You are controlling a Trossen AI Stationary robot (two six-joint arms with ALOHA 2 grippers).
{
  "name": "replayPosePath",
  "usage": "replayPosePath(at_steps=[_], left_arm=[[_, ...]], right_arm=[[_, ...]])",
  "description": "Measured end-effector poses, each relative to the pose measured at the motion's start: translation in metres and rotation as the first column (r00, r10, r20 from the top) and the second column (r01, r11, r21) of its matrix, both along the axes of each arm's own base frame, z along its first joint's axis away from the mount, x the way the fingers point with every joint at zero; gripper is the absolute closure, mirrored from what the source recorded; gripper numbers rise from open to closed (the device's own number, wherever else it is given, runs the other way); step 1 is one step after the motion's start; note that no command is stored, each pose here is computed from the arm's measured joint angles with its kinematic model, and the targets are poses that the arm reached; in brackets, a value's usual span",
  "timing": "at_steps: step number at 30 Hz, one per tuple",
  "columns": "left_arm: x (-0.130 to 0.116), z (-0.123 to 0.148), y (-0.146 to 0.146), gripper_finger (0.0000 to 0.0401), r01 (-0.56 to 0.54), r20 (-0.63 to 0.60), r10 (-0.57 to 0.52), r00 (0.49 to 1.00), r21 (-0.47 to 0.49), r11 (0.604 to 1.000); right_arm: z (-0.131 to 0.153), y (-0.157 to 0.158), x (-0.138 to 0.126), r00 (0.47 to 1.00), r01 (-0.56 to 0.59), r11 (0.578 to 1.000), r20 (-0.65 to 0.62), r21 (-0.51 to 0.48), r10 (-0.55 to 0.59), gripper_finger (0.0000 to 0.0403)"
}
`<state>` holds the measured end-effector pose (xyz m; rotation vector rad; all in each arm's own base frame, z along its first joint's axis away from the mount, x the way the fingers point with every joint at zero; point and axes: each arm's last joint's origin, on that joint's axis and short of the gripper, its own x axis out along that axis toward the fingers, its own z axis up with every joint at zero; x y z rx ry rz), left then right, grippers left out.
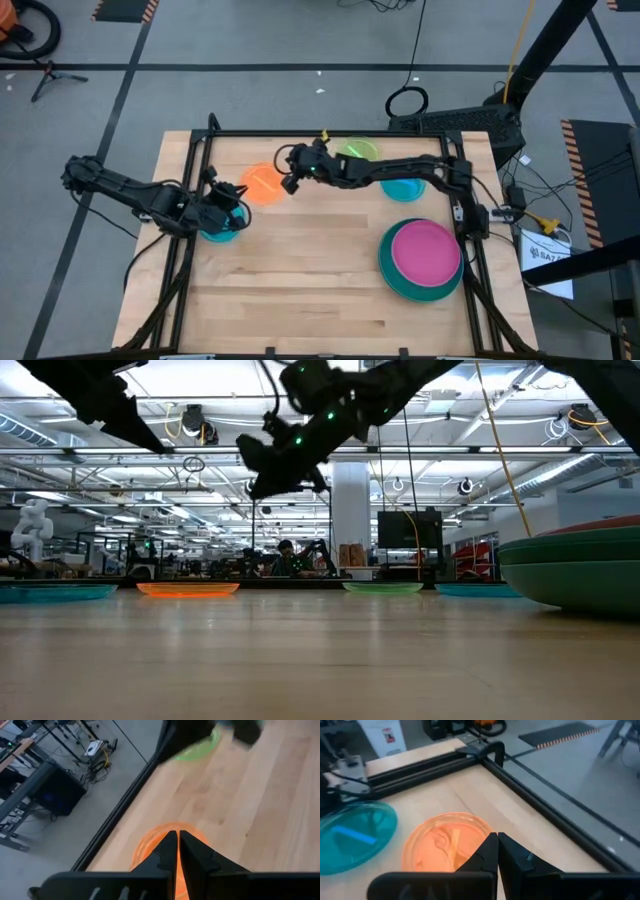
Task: Stack plastic plates
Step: Stack the orange plate on top of the pink plate
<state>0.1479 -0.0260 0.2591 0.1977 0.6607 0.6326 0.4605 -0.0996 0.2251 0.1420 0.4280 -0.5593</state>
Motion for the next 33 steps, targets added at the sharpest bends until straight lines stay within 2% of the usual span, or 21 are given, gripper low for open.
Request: replayPosePath(at_steps=[8, 12, 17, 24, 33], left_arm=[[0.0, 0.0, 0.001, 0.0375, -0.013, -0.006, 0.014, 1.0, 0.026, 1.0], [0.0, 0.0, 0.001, 0.0375, -0.017, -0.003, 0.018, 1.0, 0.031, 0.999], [0.0, 0.0, 0.001, 0.0375, -0.018, -0.004, 0.018, 1.0, 0.035, 0.999], [0.0, 0.0, 0.001, 0.0375, -0.018, -0.003, 0.018, 1.0, 0.035, 0.999], [0.0, 0.0, 0.001, 0.0375, -0.019, -0.004, 0.02, 1.0, 0.046, 0.999]], right_arm=[[-0.044, -0.006, 0.025, 0.997, 0.061, 0.986, 0.032, 0.158, -0.067, 0.0388], [-0.056, -0.009, 0.031, 0.997, 0.032, 0.967, 0.055, 0.252, -0.047, 0.0353], [-0.075, -0.013, 0.034, 0.997, 0.049, 0.947, 0.04, 0.317, -0.065, 0.0298], [-0.089, -0.02, 0.034, 0.996, 0.074, 0.941, 0.025, 0.33, -0.087, 0.0243], [-0.11, -0.024, 0.033, 0.994, 0.107, 0.934, -0.028, 0.342, -0.103, 0.0234]])
